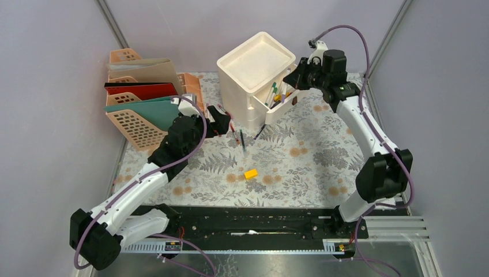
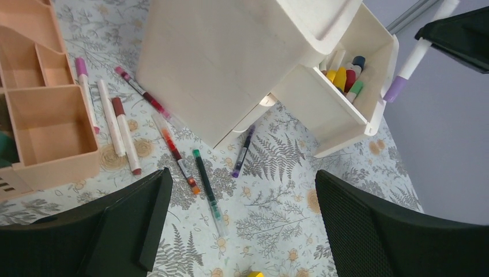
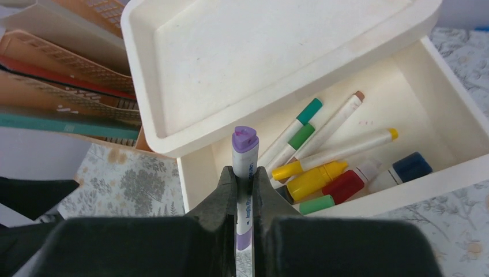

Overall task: Organize the desk
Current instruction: Place the stationery in the drawer.

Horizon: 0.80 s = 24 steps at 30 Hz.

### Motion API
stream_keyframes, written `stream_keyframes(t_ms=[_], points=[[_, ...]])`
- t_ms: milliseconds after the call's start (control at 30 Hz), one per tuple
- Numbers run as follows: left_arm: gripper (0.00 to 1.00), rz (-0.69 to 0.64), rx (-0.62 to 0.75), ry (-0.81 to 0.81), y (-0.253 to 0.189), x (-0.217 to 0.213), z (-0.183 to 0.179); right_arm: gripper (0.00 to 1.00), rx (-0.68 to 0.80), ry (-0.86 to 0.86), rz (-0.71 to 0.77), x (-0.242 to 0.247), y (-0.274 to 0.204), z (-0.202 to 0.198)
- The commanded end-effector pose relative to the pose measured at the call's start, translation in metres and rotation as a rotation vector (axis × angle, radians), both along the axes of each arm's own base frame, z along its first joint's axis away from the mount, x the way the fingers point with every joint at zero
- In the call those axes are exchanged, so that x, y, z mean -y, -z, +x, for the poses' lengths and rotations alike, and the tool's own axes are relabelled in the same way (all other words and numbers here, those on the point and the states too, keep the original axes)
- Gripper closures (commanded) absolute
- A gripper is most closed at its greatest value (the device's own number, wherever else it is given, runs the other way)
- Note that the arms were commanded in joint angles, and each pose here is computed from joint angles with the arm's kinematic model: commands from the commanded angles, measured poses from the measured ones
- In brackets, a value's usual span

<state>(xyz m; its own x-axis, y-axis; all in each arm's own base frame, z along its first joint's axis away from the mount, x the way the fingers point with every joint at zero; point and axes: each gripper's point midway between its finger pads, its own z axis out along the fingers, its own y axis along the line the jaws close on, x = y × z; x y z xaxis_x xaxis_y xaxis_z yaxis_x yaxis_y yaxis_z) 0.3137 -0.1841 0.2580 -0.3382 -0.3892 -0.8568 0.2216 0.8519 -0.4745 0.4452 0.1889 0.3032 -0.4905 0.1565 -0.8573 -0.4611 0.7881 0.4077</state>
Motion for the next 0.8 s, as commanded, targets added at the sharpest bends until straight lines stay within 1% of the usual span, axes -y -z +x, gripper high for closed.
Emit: stream_keyframes(t_ms=[0, 67, 133, 200, 300, 400, 433, 500, 533, 567, 667, 767], points=[[0.01, -0.099, -0.019, -0.023, -0.001, 0.004, 0.006, 1.0, -0.026, 0.072, 0.142, -0.007, -0.025, 0.021], [0.01, -0.106, -0.055, -0.041, 0.008, 0.004, 0.007, 0.95, -0.06, 0.106, 0.166, -0.007, -0.02, 0.027], [0.01, -0.104, -0.102, -0.086, 0.018, -0.001, 0.01, 0.88, -0.095, 0.123, 0.162, -0.006, -0.009, 0.03], [0.01, -0.091, -0.157, -0.133, 0.029, -0.006, 0.012, 0.77, -0.124, 0.115, 0.144, -0.007, 0.002, 0.029], [0.02, -0.057, -0.222, -0.173, 0.039, -0.01, 0.015, 0.51, -0.134, 0.064, 0.099, -0.009, 0.01, 0.024], [0.05, -0.015, -0.26, -0.156, 0.044, -0.005, 0.017, 0.27, -0.094, -0.009, 0.051, -0.01, 0.0, 0.018], [0.08, 0.004, -0.266, -0.136, 0.044, -0.001, 0.019, 0.19, -0.065, -0.024, 0.035, -0.007, -0.007, 0.016], [0.11, 0.05, -0.267, -0.064, 0.044, 0.009, 0.02, 0.09, 0.006, -0.087, 0.021, -0.002, -0.026, 0.009], [0.12, 0.072, -0.266, -0.034, 0.044, 0.013, 0.021, 0.05, 0.042, -0.129, 0.023, 0.002, -0.036, 0.003], [0.12, 0.094, -0.272, -0.015, 0.047, 0.015, 0.022, 0.03, 0.074, -0.225, 0.045, 0.002, -0.047, -0.01], [0.14, 0.14, -0.293, -0.013, 0.055, 0.015, 0.027, 0.0, 0.114, -0.379, 0.121, 0.014, -0.07, -0.041], [0.17, 0.167, -0.326, -0.018, 0.064, 0.018, 0.032, 0.0, 0.118, -0.43, 0.145, 0.027, -0.069, -0.066]])
